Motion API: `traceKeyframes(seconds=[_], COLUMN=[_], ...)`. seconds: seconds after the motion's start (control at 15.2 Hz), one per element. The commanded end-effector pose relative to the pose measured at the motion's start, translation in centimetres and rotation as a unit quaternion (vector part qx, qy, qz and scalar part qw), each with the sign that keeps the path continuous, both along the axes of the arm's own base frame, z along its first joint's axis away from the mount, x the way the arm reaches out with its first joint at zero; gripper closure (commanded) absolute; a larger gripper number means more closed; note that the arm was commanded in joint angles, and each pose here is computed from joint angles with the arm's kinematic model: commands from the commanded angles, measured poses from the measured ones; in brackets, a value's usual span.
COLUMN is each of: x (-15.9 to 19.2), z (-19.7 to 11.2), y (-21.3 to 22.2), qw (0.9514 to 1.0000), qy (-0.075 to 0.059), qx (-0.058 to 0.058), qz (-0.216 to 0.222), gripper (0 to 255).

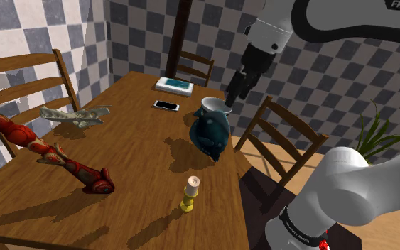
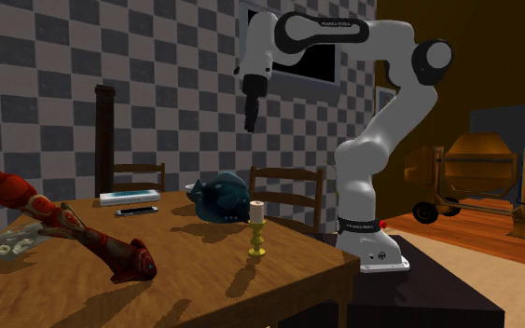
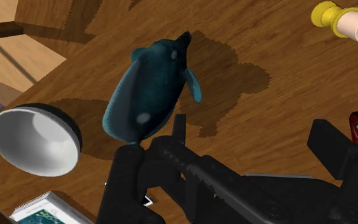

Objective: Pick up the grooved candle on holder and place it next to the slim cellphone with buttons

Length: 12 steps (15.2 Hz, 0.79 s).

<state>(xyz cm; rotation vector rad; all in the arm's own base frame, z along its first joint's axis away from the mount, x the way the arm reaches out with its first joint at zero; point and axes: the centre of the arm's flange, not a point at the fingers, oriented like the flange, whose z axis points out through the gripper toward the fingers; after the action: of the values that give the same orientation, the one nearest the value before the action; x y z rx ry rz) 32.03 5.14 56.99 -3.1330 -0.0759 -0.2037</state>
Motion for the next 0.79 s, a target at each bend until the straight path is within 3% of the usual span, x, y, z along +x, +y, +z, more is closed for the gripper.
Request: traceKeyframes(seconds=[0.0, 0.73], x=[-0.1, -1.7], z=[-1.6, -11.3], y=[1.8, 12.2], qw=[1.0, 0.999], qy=[0.006, 0.037], qx=[0.0, 0.002], qz=[0.004, 0.027], gripper=[0, 0])
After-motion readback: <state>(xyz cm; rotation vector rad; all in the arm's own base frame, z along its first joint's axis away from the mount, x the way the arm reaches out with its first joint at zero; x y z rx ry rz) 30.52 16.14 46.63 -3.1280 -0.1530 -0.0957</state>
